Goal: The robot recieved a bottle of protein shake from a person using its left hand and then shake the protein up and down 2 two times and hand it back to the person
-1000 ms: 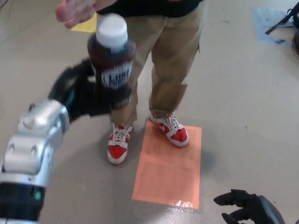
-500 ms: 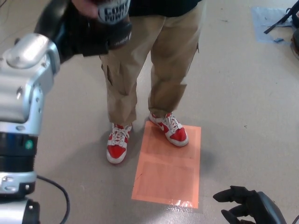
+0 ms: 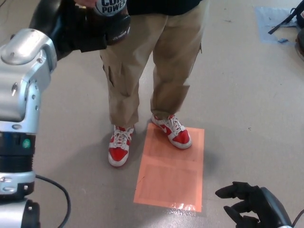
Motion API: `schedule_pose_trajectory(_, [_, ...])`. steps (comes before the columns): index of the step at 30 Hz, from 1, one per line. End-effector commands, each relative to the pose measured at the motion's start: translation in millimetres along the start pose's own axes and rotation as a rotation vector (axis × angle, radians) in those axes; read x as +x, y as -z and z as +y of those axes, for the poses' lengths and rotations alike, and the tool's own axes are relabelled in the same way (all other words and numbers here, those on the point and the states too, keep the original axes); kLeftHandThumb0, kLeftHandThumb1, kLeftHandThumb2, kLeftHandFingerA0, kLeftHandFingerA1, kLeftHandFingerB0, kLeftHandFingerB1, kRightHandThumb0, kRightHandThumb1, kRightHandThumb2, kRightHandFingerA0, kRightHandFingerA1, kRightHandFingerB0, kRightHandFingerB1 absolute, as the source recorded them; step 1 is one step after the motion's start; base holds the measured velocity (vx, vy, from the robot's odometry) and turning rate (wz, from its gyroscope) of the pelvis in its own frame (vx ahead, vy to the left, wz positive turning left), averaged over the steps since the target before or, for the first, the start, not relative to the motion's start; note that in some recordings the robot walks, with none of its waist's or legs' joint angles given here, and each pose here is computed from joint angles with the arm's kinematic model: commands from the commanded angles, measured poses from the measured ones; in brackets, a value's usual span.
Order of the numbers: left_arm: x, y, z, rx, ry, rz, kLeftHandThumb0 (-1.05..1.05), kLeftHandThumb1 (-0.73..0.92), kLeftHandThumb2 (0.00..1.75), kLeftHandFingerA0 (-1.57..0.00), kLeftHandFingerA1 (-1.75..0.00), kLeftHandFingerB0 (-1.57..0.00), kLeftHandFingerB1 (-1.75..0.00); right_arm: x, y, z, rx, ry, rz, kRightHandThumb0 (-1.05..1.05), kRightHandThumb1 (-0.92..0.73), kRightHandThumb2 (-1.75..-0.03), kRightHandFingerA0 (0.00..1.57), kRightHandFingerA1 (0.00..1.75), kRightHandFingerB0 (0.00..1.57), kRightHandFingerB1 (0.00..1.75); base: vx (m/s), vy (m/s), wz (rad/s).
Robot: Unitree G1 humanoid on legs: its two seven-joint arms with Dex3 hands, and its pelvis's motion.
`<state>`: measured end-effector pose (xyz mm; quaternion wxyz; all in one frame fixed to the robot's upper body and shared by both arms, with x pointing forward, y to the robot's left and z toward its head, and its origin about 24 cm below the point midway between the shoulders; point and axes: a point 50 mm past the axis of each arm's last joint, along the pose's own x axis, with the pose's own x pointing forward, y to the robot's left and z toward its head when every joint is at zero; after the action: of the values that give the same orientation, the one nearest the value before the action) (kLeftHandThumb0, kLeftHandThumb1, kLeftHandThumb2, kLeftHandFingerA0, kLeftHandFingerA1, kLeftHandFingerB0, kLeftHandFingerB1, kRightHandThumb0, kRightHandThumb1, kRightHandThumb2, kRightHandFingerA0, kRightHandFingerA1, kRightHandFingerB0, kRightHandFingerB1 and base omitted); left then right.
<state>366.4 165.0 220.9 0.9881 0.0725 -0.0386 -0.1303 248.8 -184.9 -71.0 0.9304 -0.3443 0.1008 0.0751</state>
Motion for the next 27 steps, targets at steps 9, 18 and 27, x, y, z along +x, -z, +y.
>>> schedule_pose_trajectory(9, [-11, 5, 13, 0.096, 0.185, 0.088, -0.98, 0.62, 1.02, 0.00, -0.02, 0.00, 0.00, 10, -4, -13, 0.016, 0.033, 0.004, -0.28, -0.66, -0.60, 0.83, 0.46, 0.77, 0.45, 0.00, 0.000, 0.00])
schedule_pose_trajectory(18, [-28, 51, 24, 0.348, 0.047, 0.121, -0.83, 0.75, 1.03, -0.28, -0.46, -0.12, -0.39, 27, -18, -34, 0.002, 0.074, -0.022, -0.27, -0.69, -0.60, 0.77, 0.45, 0.75, 0.43, 0.00, 0.000, 0.00])
schedule_pose_trajectory(27, [-87, 206, 18, 0.950, -0.004, 0.377, -0.49, 0.66, 0.60, -0.53, -0.38, -0.25, -0.30, 30, -21, -30, -0.133, 0.048, -0.021, -0.30, -0.69, -0.62, 0.82, 0.46, 0.66, 0.41, 0.00, 0.000, 0.00])
